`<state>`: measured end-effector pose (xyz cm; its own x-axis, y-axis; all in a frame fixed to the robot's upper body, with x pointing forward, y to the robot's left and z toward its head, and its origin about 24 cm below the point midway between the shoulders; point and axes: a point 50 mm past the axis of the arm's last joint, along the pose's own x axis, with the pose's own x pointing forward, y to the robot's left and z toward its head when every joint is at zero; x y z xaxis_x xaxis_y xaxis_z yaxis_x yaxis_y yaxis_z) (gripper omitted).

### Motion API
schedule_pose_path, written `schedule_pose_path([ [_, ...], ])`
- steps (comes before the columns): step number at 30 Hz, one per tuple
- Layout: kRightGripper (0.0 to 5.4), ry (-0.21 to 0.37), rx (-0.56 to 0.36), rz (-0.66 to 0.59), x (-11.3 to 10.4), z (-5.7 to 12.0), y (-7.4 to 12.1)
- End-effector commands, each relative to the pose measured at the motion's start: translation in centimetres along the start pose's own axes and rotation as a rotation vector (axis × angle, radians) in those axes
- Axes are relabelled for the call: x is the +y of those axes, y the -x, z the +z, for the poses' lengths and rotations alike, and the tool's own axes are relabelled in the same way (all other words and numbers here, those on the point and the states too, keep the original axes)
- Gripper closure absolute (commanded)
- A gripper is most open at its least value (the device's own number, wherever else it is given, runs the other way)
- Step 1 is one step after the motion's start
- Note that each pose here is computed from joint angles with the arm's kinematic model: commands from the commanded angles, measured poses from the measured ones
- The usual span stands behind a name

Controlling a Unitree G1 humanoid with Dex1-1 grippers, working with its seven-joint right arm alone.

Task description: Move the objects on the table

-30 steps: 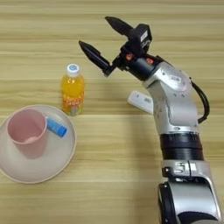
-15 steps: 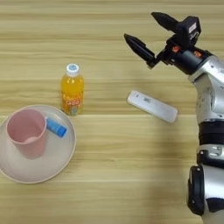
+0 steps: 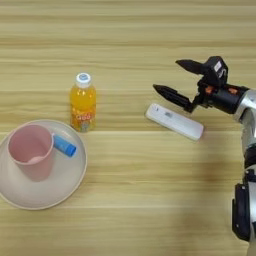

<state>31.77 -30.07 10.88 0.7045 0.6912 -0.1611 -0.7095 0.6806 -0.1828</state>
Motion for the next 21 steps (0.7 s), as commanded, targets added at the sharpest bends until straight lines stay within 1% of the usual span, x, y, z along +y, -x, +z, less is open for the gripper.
schedule_pose_path([
  [1, 0.03, 0.127, -0.002, -0.046, -1.9, 3.1, 0.6],
  [8, 0.03, 0.084, 0.063, -0.050, -1.8, 1.6, 0.7],
  [21, 0.03, 0.066, 0.166, -0.069, -1.6, -0.2, 0.8],
])
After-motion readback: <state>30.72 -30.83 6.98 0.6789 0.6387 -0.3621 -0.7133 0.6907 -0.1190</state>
